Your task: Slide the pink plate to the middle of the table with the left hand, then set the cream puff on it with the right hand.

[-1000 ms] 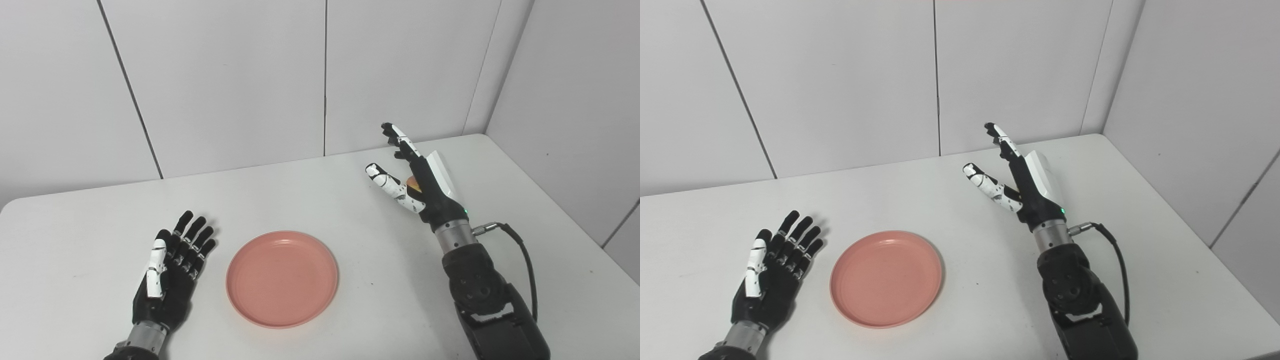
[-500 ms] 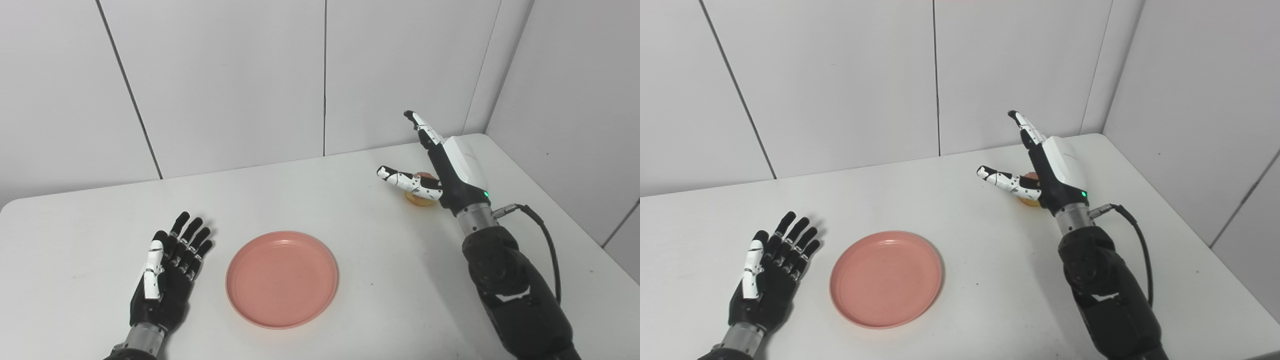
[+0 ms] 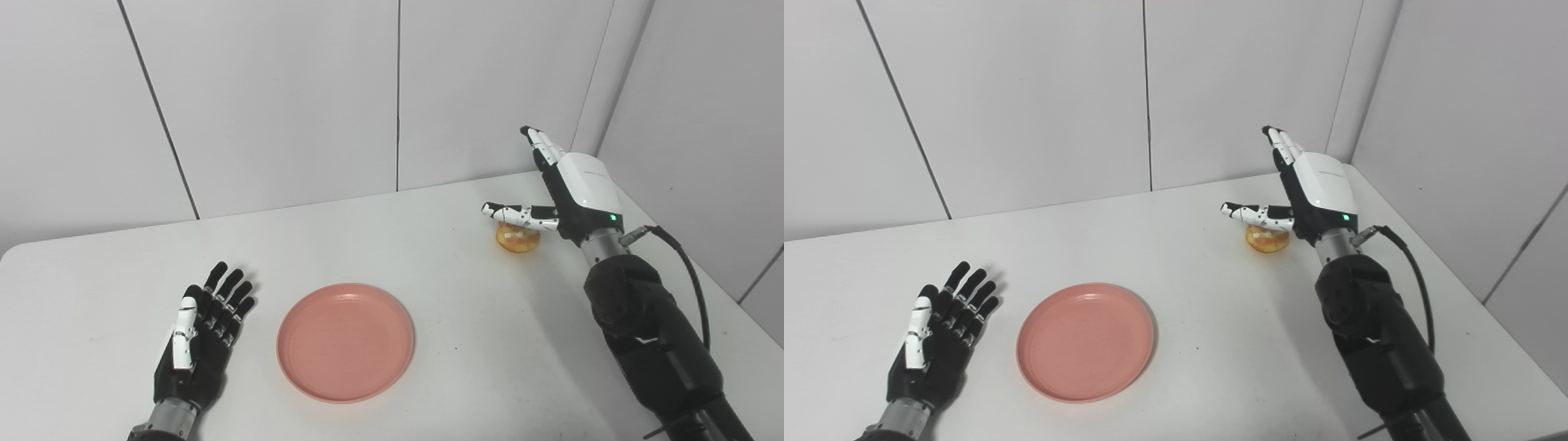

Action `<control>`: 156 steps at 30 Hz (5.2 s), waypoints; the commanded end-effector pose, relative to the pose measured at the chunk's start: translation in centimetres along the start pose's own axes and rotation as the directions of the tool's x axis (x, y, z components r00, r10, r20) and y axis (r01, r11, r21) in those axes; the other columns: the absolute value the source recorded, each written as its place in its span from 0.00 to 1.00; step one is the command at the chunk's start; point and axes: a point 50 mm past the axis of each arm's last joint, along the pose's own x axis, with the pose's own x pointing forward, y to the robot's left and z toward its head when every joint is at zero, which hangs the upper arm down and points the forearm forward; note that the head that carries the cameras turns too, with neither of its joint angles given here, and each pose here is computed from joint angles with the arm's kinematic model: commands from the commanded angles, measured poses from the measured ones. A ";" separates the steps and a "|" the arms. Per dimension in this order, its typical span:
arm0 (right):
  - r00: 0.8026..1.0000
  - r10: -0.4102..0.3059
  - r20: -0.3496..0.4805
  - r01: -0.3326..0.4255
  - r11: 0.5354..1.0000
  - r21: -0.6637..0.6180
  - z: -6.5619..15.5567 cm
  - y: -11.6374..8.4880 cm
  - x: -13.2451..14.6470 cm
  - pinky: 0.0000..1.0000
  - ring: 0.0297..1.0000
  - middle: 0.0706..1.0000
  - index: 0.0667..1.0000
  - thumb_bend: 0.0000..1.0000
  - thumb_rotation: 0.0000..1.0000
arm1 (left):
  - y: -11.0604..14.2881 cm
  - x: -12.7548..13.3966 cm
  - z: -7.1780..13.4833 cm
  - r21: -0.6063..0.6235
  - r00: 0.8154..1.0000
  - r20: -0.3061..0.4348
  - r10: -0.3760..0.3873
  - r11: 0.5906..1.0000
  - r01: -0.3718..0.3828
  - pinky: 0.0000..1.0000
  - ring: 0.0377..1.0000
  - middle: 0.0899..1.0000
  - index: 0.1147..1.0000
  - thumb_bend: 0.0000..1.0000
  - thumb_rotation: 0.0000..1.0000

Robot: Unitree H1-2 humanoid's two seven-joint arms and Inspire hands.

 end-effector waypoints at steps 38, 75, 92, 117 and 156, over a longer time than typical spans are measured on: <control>0.972 0.199 -0.124 -0.209 0.975 -0.075 -3.0 0.9 6.3 0.75 0.87 0.93 0.94 0.89 0.57 | 2.4 -3.0 -3.7 0.041 0.985 -0.136 0.106 0.994 -0.102 0.99 0.95 0.95 0.94 0.30 1.00; 0.921 0.291 -0.260 -0.292 0.956 0.037 -6.2 3.0 7.3 0.59 0.67 0.71 0.76 0.77 0.40 | 2.1 -3.1 -3.2 0.030 0.985 -0.137 0.101 0.995 -0.098 0.98 0.94 0.94 0.94 0.31 1.00; 0.903 0.313 -0.292 -0.311 0.949 0.056 -6.1 5.1 8.8 0.54 0.58 0.62 0.67 0.68 0.34 | 2.0 -3.0 -3.2 0.029 0.986 -0.134 0.097 0.995 -0.094 0.98 0.94 0.94 0.94 0.32 1.00; 0.952 0.259 -0.162 -0.250 0.966 0.073 -3.3 2.2 8.2 0.38 0.43 0.46 0.45 0.50 0.13 | 1.6 -2.7 -3.3 0.040 0.988 -0.128 0.083 0.996 -0.079 0.96 0.94 0.94 0.93 0.34 1.00; 0.868 0.296 0.399 -0.366 0.924 0.110 16.4 3.6 1.0 0.33 0.38 0.43 0.45 0.51 0.13 | -4.5 -1.3 -3.8 0.101 0.984 -0.122 0.126 0.988 -0.114 0.88 0.88 0.88 0.88 0.38 1.00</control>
